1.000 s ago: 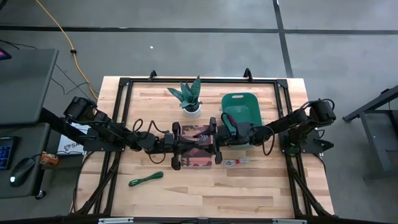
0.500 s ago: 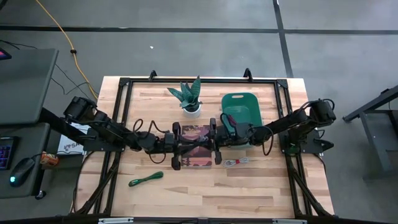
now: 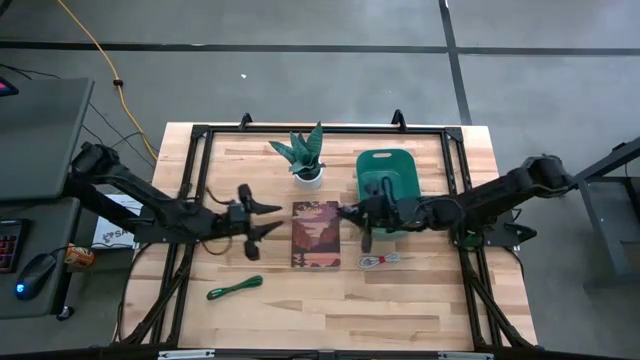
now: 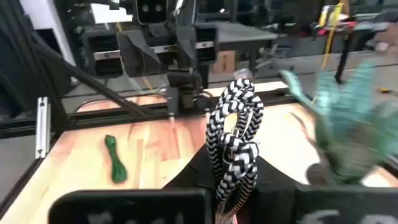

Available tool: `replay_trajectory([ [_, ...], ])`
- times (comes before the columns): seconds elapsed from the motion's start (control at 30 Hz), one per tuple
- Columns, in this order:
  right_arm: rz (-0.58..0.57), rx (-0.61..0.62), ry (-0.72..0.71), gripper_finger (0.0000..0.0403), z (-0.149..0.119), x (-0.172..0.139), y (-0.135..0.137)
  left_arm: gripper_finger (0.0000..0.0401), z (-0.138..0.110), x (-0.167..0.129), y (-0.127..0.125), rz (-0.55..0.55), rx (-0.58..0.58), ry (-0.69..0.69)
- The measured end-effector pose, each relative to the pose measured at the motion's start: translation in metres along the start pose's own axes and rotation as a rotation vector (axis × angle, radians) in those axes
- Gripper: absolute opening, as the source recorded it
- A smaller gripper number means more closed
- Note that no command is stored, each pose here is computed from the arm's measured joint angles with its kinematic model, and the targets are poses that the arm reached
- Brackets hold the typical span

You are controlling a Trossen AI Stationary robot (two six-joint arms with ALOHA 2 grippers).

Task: Pick and place USB-C Cables
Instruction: Put the white stripe charger cable into the green bin

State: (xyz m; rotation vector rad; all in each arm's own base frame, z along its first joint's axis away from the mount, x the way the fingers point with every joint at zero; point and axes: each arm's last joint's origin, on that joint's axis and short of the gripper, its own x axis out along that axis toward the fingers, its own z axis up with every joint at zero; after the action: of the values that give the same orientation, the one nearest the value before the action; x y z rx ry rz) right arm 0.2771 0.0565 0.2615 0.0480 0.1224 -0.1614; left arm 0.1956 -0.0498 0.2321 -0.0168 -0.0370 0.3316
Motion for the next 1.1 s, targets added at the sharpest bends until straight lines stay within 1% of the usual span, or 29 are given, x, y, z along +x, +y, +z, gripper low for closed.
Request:
replay_trajectory([
  [0.1,-0.022,0.007,-0.027,0.0007,-0.004,-0.026,-0.009,0.0156,-0.001,-0.021,0.013,-0.016,-0.044,-0.053],
  [0.17,-0.028,0.016,-0.048,0.0007,-0.007,-0.042,-0.015,0.0156,-0.006,-0.033,0.021,-0.025,-0.057,-0.068],
  [0.33,-0.030,0.057,-0.099,0.0007,-0.014,-0.072,-0.026,0.0156,-0.011,-0.049,0.032,-0.041,-0.096,-0.114],
  [0.43,-0.027,0.071,-0.116,0.0007,-0.016,-0.079,-0.029,0.0156,-0.010,-0.051,0.034,-0.040,-0.106,-0.127],
  [0.73,-0.040,0.088,-0.117,0.0007,-0.017,-0.078,-0.029,0.0156,-0.011,-0.051,0.033,-0.041,-0.102,-0.122],
  [0.8,-0.087,0.119,-0.118,0.0007,-0.017,-0.078,-0.030,0.0156,-0.011,-0.051,0.033,-0.041,-0.102,-0.122],
  [0.9,-0.181,0.131,-0.101,0.0007,-0.006,-0.075,-0.031,0.0156,-0.011,-0.051,0.033,-0.041,-0.104,-0.124],
  [1.0,-0.309,0.106,-0.031,0.0007,0.008,-0.067,-0.034,0.0156,-0.011,-0.051,0.033,-0.041,-0.104,-0.125],
  [1.1,-0.412,0.093,0.077,0.0007,0.030,-0.058,-0.044,0.0156,-0.010,-0.051,0.033,-0.040,-0.106,-0.128],
])
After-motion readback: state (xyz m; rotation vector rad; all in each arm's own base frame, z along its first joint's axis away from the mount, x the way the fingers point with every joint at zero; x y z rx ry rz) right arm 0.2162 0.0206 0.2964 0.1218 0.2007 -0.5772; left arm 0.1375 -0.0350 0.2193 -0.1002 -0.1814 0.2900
